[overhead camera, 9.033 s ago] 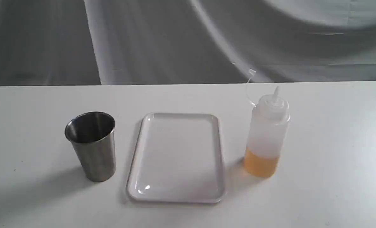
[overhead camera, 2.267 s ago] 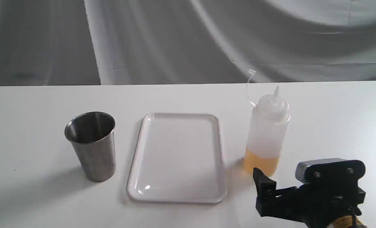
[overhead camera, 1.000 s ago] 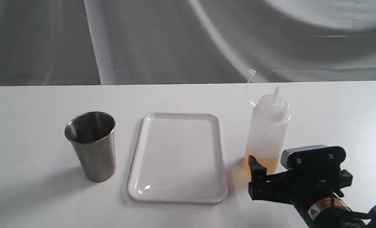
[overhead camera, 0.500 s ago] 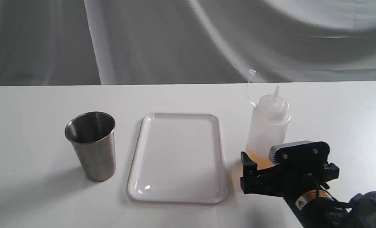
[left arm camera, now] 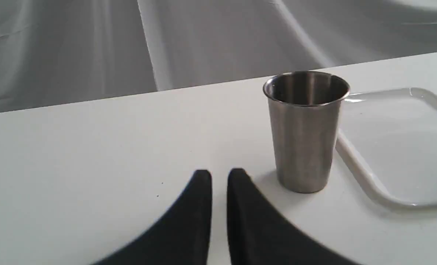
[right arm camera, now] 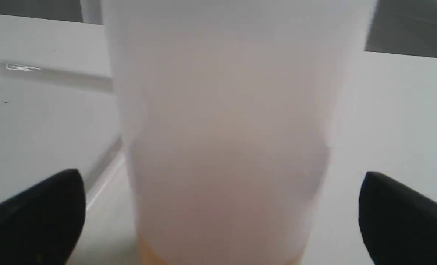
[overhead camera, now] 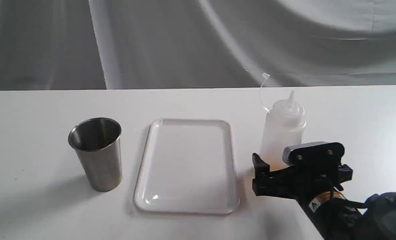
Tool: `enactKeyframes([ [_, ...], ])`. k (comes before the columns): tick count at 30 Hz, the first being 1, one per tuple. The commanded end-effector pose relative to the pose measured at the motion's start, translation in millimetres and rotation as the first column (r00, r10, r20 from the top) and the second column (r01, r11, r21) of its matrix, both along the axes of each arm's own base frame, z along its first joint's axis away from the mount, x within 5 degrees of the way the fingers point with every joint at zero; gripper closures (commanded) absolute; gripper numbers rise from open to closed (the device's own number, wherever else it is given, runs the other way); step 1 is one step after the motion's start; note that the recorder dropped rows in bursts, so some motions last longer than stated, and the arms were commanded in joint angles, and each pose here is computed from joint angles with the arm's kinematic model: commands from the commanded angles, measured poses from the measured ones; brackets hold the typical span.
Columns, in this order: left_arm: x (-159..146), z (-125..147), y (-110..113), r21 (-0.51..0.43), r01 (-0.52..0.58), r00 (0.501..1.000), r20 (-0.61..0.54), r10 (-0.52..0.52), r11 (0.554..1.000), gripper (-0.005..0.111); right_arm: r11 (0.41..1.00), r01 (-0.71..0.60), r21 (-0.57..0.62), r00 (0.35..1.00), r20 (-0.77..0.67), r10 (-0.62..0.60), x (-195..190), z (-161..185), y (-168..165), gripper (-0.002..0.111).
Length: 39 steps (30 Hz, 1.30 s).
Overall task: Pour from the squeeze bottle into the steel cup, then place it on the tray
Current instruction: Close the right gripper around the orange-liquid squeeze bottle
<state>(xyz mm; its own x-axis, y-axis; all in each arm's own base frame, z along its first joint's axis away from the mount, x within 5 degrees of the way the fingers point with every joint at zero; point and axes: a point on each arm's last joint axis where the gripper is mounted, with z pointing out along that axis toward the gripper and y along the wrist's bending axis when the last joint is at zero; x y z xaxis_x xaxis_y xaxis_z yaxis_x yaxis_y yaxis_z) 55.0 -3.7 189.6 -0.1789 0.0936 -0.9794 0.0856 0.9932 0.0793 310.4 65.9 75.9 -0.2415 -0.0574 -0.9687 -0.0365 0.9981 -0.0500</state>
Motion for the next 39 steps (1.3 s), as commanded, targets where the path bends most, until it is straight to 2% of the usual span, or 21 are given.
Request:
enactKeyframes([
  [1,0,-1,0,-0.001,0.005,1.000,0.008,-0.005,1.000,0.098,1.000,0.003,-0.018,1.000,-0.001,-0.003,5,-3,0,0.004],
  [16,0,-1,0,-0.001,0.005,1.000,0.008,-0.005,1.000,0.098,1.000,0.019,-0.003,0.999,0.028,-0.019,32,5,-10,0.004],
  [29,0,-1,0,-0.001,0.005,1.000,0.008,-0.005,1.000,0.098,1.000,0.007,-0.020,1.000,0.001,-0.007,37,-22,-8,0.004],
  [39,0,-1,0,-0.001,0.005,1.000,0.008,-0.005,1.000,0.098,1.000,0.010,-0.006,1.000,0.023,-0.010,43,-19,-6,0.004],
])
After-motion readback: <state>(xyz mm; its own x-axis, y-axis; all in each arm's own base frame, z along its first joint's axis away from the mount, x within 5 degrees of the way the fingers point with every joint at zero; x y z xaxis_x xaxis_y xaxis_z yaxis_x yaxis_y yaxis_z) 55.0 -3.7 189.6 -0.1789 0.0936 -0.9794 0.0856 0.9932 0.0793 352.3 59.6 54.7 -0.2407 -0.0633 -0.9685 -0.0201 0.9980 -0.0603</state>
